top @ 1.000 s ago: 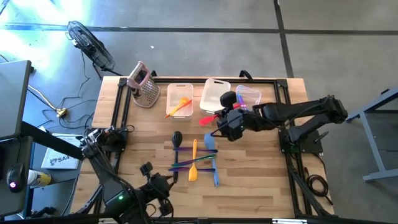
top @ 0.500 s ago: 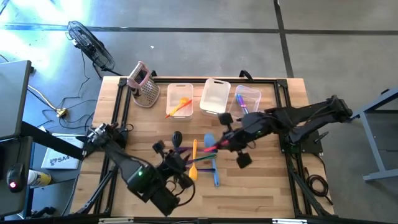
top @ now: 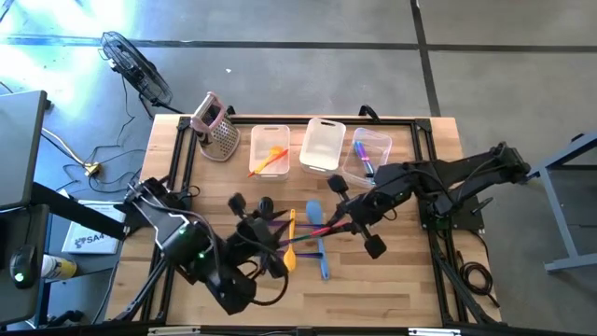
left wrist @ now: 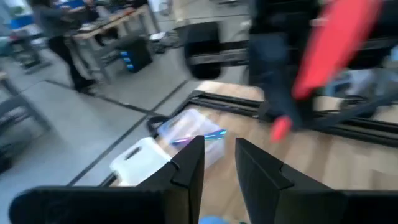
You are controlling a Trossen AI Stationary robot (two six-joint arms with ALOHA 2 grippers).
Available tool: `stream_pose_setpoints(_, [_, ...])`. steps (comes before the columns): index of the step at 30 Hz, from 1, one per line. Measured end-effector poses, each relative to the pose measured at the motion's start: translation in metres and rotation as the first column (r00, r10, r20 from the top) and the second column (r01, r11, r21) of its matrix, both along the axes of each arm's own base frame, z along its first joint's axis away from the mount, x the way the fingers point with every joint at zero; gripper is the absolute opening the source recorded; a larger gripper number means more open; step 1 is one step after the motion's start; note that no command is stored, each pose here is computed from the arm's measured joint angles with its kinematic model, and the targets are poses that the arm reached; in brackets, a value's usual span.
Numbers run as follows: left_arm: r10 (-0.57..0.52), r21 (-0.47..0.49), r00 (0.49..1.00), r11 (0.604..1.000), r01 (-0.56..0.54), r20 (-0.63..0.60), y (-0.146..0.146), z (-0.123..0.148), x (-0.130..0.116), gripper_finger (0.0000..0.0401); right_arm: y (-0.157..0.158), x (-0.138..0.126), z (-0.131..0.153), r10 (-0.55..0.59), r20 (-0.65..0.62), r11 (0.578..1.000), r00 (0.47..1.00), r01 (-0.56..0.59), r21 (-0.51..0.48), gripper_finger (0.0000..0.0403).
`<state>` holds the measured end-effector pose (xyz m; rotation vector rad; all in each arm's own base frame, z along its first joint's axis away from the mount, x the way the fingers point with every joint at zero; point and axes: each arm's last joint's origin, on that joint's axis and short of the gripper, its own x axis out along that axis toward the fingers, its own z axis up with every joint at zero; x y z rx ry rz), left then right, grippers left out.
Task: Pick & Place Kitchen Items
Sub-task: Put the red spatula into the left white bin
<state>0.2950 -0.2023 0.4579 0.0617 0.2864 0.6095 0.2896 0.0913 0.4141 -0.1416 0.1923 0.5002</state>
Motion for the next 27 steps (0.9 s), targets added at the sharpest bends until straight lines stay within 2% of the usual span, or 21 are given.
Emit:
stream_pose_setpoints(5, [-0.138, 0.021, 0.990, 0.990, 0.138, 0.008, -0.006, 0.013, 0.014, 0.0086, -0.003, 0.001, 0.002, -0.009, 0.024, 1.000, 1.000, 0.009, -0.007, 0.0005])
stream_pose_setpoints(9, [-0.201, 0.044, 0.979, 0.979, 0.199, 0.044, -0.008, 0.023, 0.020, 0.0086, -0.005, 0.002, 0.003, -0.014, 0.039, 1.000, 0.999, 0.015, -0.007, 0.0005])
stream_pose_setpoints(15, [-0.223, 0.088, 0.973, 0.972, 0.217, 0.065, -0.008, 0.031, 0.021, 0.0086, -0.005, 0.002, 0.003, -0.008, 0.040, 1.000, 0.999, 0.008, -0.006, 0.0005])
stream_pose_setpoints(27, [-0.276, 0.093, 0.960, 0.958, 0.271, 0.044, 0.005, 0.032, 0.033, 0.0086, -0.005, 0.002, 0.003, -0.006, 0.035, 1.000, 0.999, 0.006, -0.007, 0.0005])
